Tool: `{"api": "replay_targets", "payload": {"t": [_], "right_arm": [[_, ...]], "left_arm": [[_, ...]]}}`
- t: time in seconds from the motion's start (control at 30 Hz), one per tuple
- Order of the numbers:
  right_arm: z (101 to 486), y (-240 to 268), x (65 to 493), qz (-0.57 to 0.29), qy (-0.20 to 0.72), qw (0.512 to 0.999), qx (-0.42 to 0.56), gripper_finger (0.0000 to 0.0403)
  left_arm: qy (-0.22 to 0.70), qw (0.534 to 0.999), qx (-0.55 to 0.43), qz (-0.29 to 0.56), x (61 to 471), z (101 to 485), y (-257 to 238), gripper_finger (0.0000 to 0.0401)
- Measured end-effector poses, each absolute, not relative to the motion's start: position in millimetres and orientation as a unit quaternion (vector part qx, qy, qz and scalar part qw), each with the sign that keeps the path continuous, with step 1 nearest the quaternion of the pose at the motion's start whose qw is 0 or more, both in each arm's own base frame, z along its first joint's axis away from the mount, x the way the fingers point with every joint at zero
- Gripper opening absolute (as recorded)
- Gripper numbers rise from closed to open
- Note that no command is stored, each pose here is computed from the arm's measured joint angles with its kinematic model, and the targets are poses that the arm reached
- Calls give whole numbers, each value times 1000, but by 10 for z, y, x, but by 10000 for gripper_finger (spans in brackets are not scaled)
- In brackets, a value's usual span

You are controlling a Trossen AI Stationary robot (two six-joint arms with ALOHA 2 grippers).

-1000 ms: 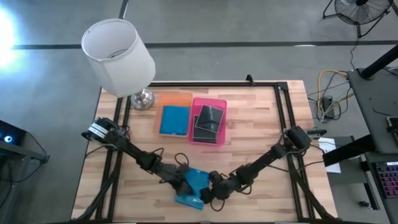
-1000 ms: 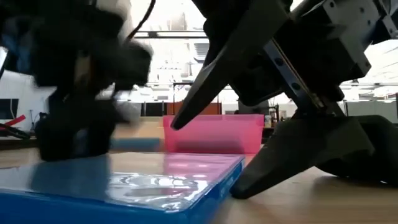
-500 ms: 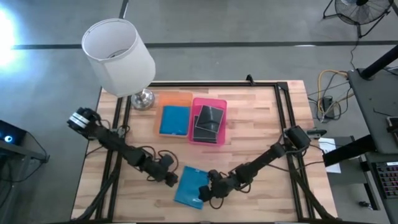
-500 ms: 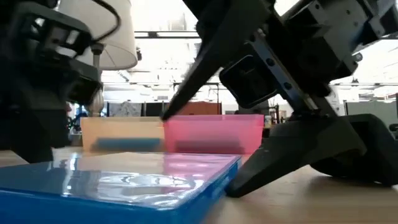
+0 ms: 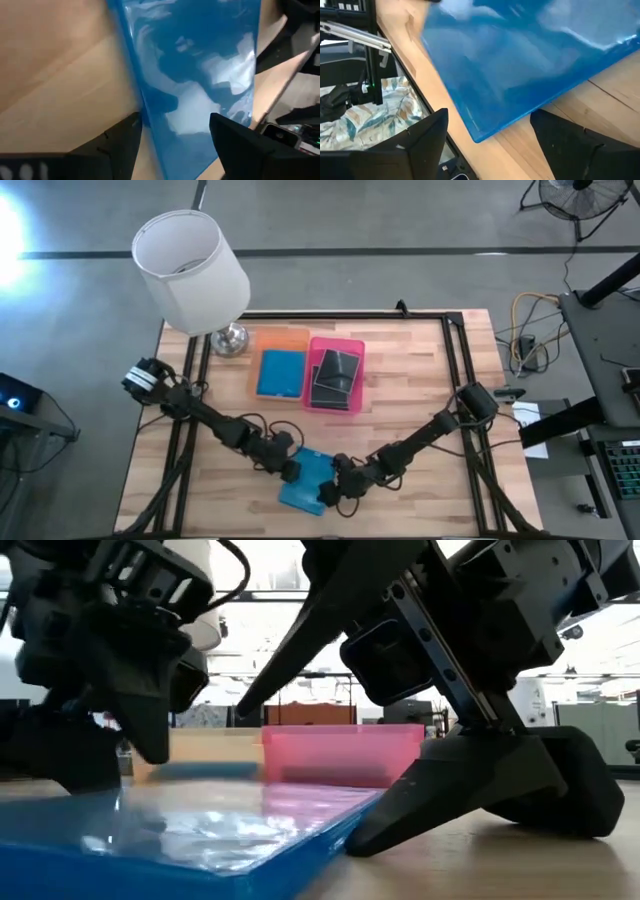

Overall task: Pick & place jewel cases by type
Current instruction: Put the blue CD case into the orange bin

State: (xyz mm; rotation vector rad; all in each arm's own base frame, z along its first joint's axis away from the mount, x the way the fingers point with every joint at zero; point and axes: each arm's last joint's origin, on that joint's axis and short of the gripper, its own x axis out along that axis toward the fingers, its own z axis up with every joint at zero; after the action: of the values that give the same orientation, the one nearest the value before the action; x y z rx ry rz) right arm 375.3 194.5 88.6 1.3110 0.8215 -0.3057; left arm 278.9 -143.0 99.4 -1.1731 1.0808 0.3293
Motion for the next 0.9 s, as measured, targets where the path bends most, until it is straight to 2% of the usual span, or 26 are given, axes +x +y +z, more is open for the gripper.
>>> {"api": "replay_targets", "payload": {"t": [0.23,0.43,0.5,0.6,0.77,0.9], "right_arm": [[858,1934,3727,-130,378,711,579,268],[854,1924,3727,-118,384,720,565,262],[856,1924,3727,-115,386,723,562,262],[899,1986,3685,-105,386,736,547,260],[1032,2118,3531,-124,376,761,514,251],[1083,2149,3414,-149,379,764,500,245]], "left_arm": [[415,701,-579,44,3000,1038,-1492,222],[404,712,-574,26,3031,1221,-1487,220],[405,716,-568,27,3020,1243,-1479,208],[390,737,-550,56,2976,1321,-1424,161],[385,750,-530,93,2821,1597,-1319,30],[344,760,-541,109,2598,1844,-1181,4]]}}
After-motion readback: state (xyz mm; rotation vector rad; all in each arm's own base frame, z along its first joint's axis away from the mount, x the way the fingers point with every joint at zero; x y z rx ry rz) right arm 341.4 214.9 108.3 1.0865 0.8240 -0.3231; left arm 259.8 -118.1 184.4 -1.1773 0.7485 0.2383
